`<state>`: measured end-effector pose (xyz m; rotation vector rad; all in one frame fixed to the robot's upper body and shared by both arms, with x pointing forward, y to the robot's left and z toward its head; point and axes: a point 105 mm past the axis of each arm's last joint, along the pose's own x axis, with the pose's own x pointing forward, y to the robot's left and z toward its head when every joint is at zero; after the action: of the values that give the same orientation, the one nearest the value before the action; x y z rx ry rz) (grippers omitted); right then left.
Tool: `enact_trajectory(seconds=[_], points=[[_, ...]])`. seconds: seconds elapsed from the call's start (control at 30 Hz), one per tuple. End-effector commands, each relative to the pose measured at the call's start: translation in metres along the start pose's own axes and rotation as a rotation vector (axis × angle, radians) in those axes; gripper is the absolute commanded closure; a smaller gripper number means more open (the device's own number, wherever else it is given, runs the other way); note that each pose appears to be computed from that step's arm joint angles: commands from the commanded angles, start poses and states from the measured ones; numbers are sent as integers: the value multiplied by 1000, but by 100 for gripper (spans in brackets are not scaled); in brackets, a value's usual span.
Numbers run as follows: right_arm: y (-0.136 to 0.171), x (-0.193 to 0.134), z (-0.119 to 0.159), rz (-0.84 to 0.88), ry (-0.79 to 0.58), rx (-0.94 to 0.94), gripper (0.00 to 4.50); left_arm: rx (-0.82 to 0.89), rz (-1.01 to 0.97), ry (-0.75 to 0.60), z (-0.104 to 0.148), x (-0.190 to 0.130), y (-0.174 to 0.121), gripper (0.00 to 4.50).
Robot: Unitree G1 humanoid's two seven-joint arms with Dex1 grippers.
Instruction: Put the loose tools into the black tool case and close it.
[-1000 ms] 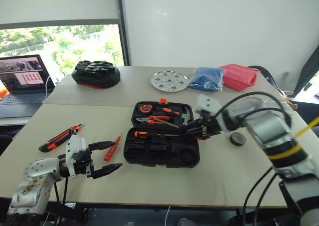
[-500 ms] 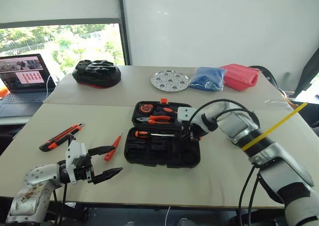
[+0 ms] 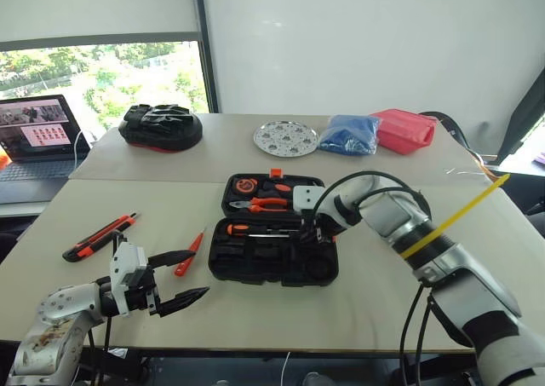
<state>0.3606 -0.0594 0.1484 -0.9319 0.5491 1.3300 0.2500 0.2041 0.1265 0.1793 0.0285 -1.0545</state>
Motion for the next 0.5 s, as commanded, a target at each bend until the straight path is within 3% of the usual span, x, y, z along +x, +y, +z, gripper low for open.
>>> enact_trajectory(seconds=[0.03, 0.5], points=[[-2, -5, 11, -17, -35, -27, 368, 39, 4, -30, 13, 0, 2, 0], [-12, -10, -4, -55, -57, 100, 368, 39, 13, -25, 12, -1, 4, 0]])
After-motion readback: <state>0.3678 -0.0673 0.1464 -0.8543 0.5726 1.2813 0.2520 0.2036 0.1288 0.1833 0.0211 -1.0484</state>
